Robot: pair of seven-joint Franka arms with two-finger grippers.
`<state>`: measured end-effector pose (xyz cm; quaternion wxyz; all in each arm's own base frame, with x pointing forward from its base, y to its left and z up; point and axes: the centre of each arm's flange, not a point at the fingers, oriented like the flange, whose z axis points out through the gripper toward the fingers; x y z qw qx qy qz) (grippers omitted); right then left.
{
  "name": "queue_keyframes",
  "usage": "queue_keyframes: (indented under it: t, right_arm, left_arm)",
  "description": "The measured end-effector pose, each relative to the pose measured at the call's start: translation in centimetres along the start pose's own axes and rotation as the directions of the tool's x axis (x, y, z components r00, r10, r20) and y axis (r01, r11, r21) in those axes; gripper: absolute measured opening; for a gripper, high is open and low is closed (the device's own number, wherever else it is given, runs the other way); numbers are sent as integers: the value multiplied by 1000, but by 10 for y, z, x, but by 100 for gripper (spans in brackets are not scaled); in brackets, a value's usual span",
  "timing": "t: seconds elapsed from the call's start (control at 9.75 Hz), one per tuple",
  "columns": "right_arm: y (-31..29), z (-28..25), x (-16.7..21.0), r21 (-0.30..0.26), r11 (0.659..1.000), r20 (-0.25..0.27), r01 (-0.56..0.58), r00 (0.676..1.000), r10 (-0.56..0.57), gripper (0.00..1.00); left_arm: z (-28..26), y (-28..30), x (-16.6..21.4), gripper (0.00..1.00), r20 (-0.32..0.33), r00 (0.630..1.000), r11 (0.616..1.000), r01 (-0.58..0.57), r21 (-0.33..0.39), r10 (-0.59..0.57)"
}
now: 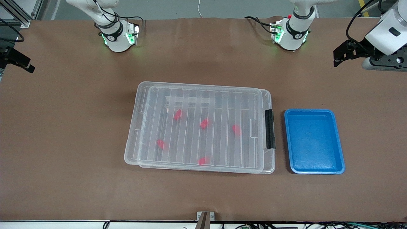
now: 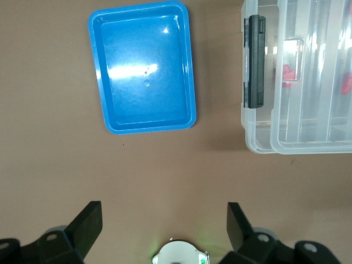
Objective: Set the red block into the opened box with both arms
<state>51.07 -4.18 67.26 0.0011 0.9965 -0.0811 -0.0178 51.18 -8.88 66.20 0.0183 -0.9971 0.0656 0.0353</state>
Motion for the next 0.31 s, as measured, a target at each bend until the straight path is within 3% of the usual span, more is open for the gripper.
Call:
queue_keyframes:
  t: [0.31]
  right_arm:
    - [-1,6,3,7,1000,11,11,1000,-11,100]
  left_arm:
    - [-3,0,0,100,-6,1000,1000,0,0,0]
